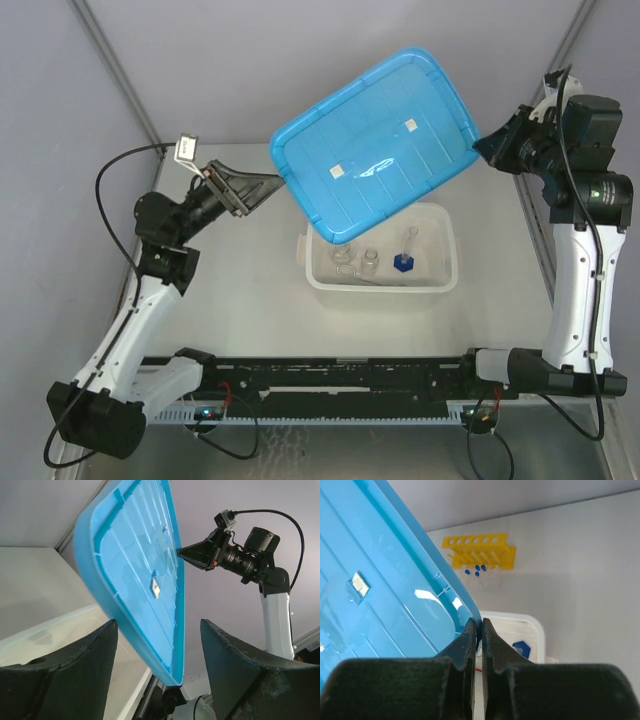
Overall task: Organize the chemistry lab equipment
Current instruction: Pick up the storage box lid at the center of the board.
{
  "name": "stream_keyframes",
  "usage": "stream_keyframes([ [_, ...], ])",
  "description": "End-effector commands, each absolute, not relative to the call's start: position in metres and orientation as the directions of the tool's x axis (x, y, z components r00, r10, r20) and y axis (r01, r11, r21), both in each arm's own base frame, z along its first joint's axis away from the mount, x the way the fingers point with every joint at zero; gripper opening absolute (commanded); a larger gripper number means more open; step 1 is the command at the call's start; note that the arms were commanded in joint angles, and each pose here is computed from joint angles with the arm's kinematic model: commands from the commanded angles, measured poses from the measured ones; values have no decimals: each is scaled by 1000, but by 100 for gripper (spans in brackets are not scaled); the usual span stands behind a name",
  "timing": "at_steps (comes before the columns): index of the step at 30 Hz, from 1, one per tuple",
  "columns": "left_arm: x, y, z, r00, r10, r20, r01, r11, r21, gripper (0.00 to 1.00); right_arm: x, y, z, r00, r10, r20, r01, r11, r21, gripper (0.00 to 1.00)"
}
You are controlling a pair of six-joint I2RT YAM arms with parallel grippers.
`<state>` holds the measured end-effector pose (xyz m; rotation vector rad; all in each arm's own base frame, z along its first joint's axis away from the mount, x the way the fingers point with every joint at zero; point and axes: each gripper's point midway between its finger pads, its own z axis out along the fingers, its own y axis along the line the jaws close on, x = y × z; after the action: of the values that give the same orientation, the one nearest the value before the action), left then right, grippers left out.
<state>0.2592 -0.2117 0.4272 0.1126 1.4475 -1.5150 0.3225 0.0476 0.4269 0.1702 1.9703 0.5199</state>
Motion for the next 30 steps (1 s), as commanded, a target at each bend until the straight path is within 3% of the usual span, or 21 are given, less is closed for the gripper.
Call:
stream_keyframes([
  [1,248,-209,428,-478,-576,-663,693,215,-688,72,309,52,455,-372,331,-867,-160,897,411,0],
  [21,269,-226,414,-509,-564,-650,661,228,-715,70,280,69,457,-395,333,-856,-221,870,441,0],
  [30,257,-227,440,-455,-566,-687,724,214,-656,25,277,64,432,-441,321,-838,-177,885,431,0],
])
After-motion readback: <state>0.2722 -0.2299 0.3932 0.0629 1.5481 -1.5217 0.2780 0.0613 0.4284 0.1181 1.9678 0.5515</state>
